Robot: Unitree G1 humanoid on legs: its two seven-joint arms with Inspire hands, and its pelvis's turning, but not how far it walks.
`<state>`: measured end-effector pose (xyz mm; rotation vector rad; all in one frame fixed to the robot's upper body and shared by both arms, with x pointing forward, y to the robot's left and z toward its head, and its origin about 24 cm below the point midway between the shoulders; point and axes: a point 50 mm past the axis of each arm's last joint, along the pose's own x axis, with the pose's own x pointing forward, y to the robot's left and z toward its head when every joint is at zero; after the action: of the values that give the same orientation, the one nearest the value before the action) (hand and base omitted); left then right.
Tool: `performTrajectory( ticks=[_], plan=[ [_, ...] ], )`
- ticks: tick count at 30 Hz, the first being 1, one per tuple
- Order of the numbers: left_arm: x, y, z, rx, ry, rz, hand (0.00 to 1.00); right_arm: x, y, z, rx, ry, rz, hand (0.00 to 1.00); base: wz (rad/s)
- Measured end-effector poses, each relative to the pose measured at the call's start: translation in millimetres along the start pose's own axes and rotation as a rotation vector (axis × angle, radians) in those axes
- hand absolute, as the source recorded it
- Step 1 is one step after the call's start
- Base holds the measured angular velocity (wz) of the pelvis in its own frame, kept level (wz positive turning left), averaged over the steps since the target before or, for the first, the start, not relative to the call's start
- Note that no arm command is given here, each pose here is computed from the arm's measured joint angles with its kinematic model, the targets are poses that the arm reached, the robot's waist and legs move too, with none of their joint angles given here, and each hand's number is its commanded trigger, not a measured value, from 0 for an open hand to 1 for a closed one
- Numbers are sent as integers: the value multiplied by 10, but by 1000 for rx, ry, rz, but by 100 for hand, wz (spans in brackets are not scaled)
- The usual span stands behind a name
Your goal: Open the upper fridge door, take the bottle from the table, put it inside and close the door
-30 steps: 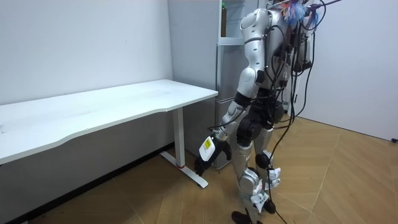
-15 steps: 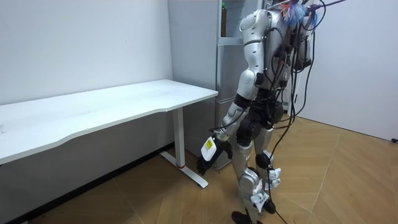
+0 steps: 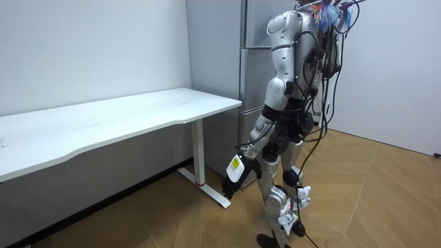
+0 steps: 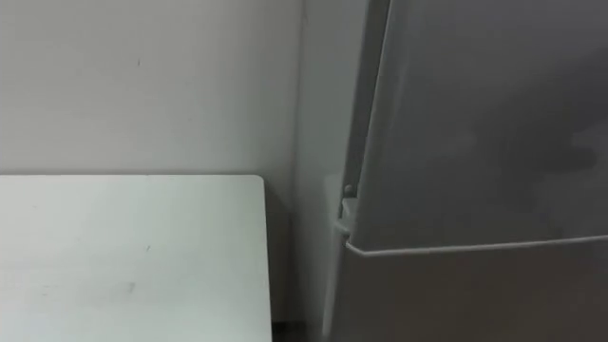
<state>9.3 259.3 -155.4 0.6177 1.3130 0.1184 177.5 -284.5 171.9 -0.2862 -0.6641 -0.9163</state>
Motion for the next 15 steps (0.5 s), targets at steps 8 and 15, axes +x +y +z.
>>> performTrajectory(
  ticks=[8, 15],
  plan=[
    [-1, -28, 28, 21, -17, -28, 0, -54, 111, 6, 25, 4, 82, 0, 1],
    [1, -27, 68, 43, -38, -47, 0, -167, 270, 4, 38, 15, 205, 0, 5]
  ],
)
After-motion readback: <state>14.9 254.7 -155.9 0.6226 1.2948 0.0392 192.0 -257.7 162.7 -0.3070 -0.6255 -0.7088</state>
